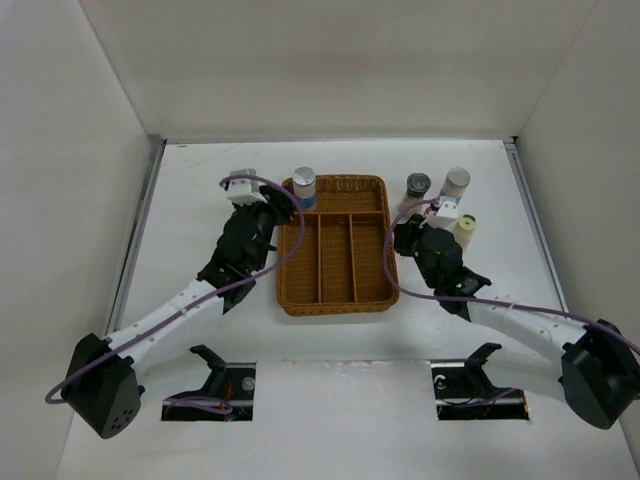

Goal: Organize the condiment bottles

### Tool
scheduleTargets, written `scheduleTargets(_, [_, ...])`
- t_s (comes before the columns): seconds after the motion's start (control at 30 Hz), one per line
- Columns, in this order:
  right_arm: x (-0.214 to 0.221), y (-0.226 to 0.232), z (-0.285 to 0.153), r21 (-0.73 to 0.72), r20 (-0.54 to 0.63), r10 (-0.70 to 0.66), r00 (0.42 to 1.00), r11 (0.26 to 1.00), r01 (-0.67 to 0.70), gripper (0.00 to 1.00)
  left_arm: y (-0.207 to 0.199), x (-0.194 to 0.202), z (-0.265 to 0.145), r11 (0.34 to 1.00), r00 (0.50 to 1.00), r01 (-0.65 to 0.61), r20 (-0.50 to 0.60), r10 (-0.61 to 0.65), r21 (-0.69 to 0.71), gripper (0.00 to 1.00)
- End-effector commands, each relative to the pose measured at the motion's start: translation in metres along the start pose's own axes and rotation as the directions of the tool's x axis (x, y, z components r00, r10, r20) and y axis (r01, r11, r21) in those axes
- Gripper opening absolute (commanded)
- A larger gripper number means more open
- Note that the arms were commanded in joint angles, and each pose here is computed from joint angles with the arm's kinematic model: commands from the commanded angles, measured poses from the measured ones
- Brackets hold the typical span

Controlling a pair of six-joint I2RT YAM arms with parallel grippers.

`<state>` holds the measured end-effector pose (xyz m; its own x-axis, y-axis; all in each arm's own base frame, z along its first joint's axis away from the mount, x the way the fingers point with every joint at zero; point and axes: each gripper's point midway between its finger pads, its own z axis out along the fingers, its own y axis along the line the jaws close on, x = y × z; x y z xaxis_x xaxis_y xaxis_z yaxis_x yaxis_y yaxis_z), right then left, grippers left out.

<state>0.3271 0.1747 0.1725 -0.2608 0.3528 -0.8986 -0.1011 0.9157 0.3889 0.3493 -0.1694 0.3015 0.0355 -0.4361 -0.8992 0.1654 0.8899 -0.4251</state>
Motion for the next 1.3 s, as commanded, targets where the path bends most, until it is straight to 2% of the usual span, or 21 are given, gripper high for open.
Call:
scheduleTargets(0.0, [-0.083,-0.023,-0.002,0.157,0.145,0.002,0.989,0.987,-0.025,0.28,-0.015,0.047,-0.023,0.991,0.992,0.079,-0.109,-0.068,0.103,0.29])
scheduleTargets(0.03, [-0.101,-0.035,-0.003,0.210,0.166,-0.011,0.986,0.977,-0.024,0.31,-0.017,0.061,-0.029,0.988,0.988,0.087,-0.142,-0.069,0.125,0.29])
scheduleTargets(0.07, [-0.119,-0.050,-0.003,0.266,0.194,-0.022,0.981,0.963,-0.031,0.39,-0.018,0.076,-0.034,0.985,0.981,0.095,-0.181,-0.069,0.142,0.29])
scheduleTargets(0.17, [-0.144,-0.086,0.004,0.384,0.214,-0.059,0.975,0.923,-0.028,0.58,-0.023,0.104,-0.048,0.972,0.961,0.151,-0.259,-0.101,0.179,0.29])
scheduleTargets(0.2, [-0.151,-0.105,0.010,0.437,0.213,-0.071,0.975,0.899,-0.030,0.68,-0.026,0.115,-0.054,0.963,0.953,0.177,-0.279,-0.116,0.205,0.29])
scheduleTargets(0.23, [-0.152,-0.109,0.012,0.446,0.208,-0.074,0.975,0.894,-0.027,0.70,-0.027,0.116,-0.055,0.960,0.952,0.185,-0.281,-0.121,0.211,0.29])
scheduleTargets(0.27, [-0.153,-0.127,0.021,0.499,0.178,-0.082,0.981,0.866,-0.019,0.80,-0.030,0.120,-0.058,0.951,0.948,0.202,-0.290,-0.130,0.233,0.30])
scheduleTargets(0.37, [-0.145,-0.146,0.043,0.541,0.100,-0.097,0.990,0.841,0.028,0.89,-0.034,0.128,-0.063,0.942,0.944,0.214,-0.303,-0.131,0.260,0.36])
scheduleTargets(0.5, [-0.143,-0.164,0.070,0.568,0.049,-0.101,0.994,0.821,0.056,0.97,-0.033,0.134,-0.063,0.944,0.948,0.192,-0.300,-0.108,0.267,0.37])
scheduleTargets(0.77, [-0.145,-0.176,0.111,0.538,0.011,-0.077,0.997,0.841,0.059,0.98,-0.029,0.141,-0.060,0.949,0.946,0.187,-0.307,-0.103,0.255,0.38])
scheduleTargets(1.07, [-0.113,-0.185,0.133,0.521,-0.070,-0.050,0.996,0.850,0.079,0.92,-0.025,0.146,-0.057,0.955,0.946,0.172,-0.311,-0.091,0.243,0.38])
scheduleTargets(1.13, [-0.111,-0.188,0.134,0.529,-0.067,-0.044,0.997,0.846,0.073,0.87,-0.022,0.147,-0.056,0.956,0.945,0.175,-0.313,-0.096,0.234,0.38])
scheduleTargets(1.23, [-0.116,-0.192,0.131,0.546,-0.043,-0.041,0.998,0.836,0.058,0.64,-0.021,0.152,-0.055,0.958,0.942,0.174,-0.323,-0.094,0.227,0.38])
scheduleTargets(1.27, [-0.122,-0.193,0.129,0.555,-0.015,-0.043,0.999,0.831,0.043,0.60,-0.020,0.153,-0.055,0.959,0.941,0.173,-0.324,-0.094,0.226,0.38])
